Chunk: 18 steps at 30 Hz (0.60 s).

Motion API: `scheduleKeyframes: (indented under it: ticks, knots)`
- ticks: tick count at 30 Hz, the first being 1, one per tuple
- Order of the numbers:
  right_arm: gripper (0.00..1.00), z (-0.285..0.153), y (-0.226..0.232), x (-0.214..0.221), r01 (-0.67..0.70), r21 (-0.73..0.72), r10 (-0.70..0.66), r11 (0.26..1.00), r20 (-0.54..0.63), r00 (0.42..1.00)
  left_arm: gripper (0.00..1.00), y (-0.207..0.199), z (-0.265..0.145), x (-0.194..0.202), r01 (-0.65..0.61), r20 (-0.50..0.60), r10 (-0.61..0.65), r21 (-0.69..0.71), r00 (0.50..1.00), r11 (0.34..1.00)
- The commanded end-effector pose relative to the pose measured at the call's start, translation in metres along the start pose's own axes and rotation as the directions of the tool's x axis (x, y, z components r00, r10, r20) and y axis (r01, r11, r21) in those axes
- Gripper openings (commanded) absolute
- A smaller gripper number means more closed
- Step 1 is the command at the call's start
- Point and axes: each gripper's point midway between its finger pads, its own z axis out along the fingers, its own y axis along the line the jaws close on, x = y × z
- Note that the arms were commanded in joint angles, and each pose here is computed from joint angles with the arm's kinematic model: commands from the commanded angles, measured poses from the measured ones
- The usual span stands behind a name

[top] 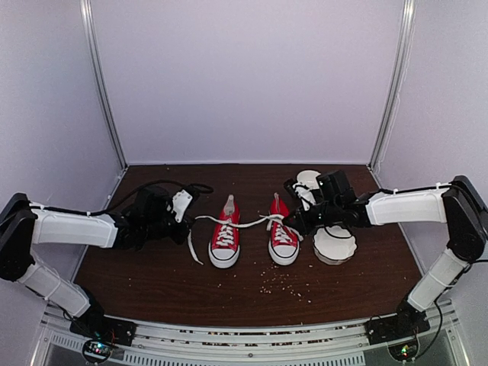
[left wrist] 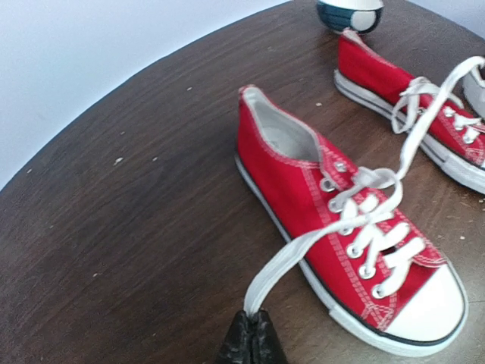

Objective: Tie the shoes
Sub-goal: Pull the crossed shoelace from the shoe.

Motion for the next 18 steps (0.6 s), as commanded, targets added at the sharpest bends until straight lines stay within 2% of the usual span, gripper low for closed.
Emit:
scheduleKeyframes:
  ticks: [1,7,13,18]
  knots:
    - [0.00,0.024,0.061,-0.019,0.089,-0.209,-0.086,0.974,0.021,0.996,0.00,-0.043,-0.011,-0.032,-0.070,0.159,0.035,0.222,0.987,0.973]
    - [0.00,0.037,0.125,-0.024,0.261,-0.351,-0.263,0.899,0.042,0.964,0.00,-0.059,-0.037,-0.052,-0.118,0.299,0.024,0.300,0.954,0.947]
    - [0.00,0.038,0.138,0.000,0.309,-0.401,-0.347,0.862,-0.024,0.938,0.00,-0.060,-0.065,-0.064,-0.152,0.414,0.014,0.302,0.910,0.941]
    - [0.00,0.030,0.146,0.028,0.322,-0.464,-0.396,0.825,-0.069,0.916,0.00,-0.064,-0.062,-0.061,-0.163,0.400,0.023,0.320,0.916,0.933]
